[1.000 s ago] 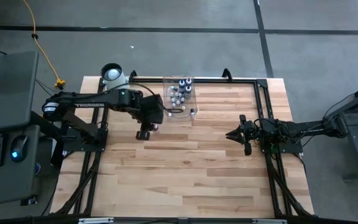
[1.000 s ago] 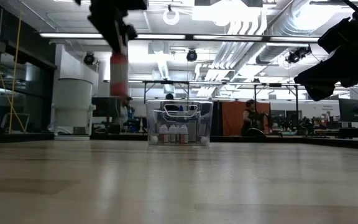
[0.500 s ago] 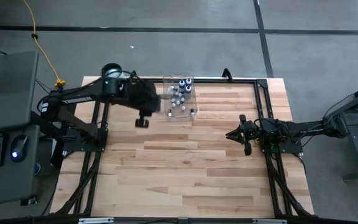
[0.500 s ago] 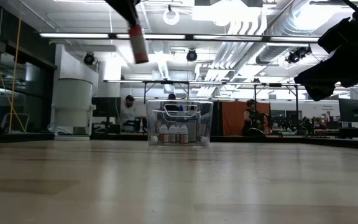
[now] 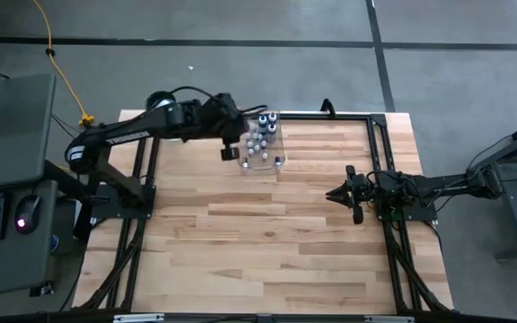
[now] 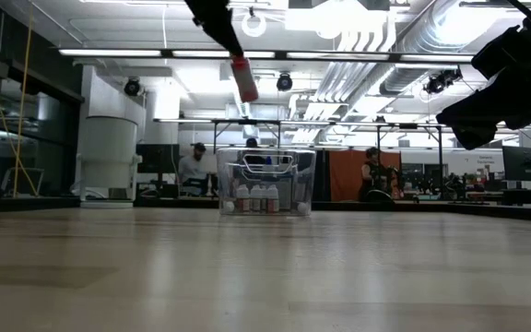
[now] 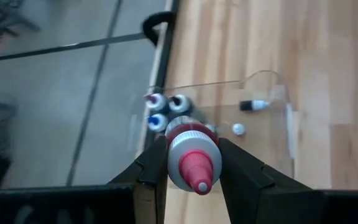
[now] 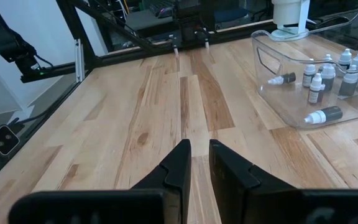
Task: Pick & Place food coloring
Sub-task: Put the large pink food coloring bottle into the container
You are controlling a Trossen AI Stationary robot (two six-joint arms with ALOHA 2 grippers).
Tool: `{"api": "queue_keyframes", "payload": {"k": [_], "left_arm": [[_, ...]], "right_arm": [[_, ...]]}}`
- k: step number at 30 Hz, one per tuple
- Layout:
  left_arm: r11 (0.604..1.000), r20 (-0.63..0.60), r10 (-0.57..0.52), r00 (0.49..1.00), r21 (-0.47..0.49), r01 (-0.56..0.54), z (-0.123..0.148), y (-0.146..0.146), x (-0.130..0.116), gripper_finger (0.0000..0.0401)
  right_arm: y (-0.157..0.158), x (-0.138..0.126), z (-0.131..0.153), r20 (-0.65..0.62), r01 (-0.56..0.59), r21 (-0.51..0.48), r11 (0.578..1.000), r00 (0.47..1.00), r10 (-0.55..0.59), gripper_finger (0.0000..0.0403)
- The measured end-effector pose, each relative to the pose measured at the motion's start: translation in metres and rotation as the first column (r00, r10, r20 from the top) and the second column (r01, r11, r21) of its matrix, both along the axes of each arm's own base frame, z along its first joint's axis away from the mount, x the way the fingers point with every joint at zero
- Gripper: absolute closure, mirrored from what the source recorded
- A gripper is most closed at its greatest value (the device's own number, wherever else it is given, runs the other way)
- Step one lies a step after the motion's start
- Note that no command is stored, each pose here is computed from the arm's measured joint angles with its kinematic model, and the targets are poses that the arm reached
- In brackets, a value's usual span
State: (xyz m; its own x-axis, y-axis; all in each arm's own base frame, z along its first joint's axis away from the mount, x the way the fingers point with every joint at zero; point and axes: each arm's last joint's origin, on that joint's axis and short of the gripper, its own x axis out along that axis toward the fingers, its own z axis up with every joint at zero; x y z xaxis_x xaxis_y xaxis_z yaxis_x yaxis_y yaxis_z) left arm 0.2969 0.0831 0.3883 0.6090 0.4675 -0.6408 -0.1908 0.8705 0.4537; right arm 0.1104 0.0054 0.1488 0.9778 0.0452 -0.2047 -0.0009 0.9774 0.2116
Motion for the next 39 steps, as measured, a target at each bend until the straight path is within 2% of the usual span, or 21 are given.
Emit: {"api": "queue_keyframes", "payload": {"k": [4,8,14,21,39], "left_arm": [[0.997,-0.005,-0.056,0.998,-0.050,0.055,-0.012,0.010,0.013,0.0303],[0.994,-0.047,-0.094,0.994,-0.053,0.091,-0.025,0.021,0.024,0.0303],[0.980,-0.098,-0.163,0.982,-0.130,0.150,-0.047,0.031,0.037,0.0303],[0.961,-0.167,-0.205,0.964,-0.222,0.166,-0.078,0.039,0.053,0.0303],[0.932,-0.295,-0.240,0.925,-0.336,0.135,-0.133,0.045,0.075,0.0303]], "right_arm": [[0.000,0.000,0.000,0.000,0.000,0.000,1.000,1.000,0.000,0.0351],[0.000,0.000,0.000,0.000,0.000,0.000,1.000,1.000,0.000,0.0351],[0.000,0.000,0.000,0.000,0.000,0.000,1.000,1.000,0.000,0.0354],[0.000,0.000,0.000,0.000,0.000,0.000,1.000,1.000,0.000,0.0350],[0.000,0.000,0.000,0.000,0.000,0.000,1.000,1.000,0.000,0.0351]]}}
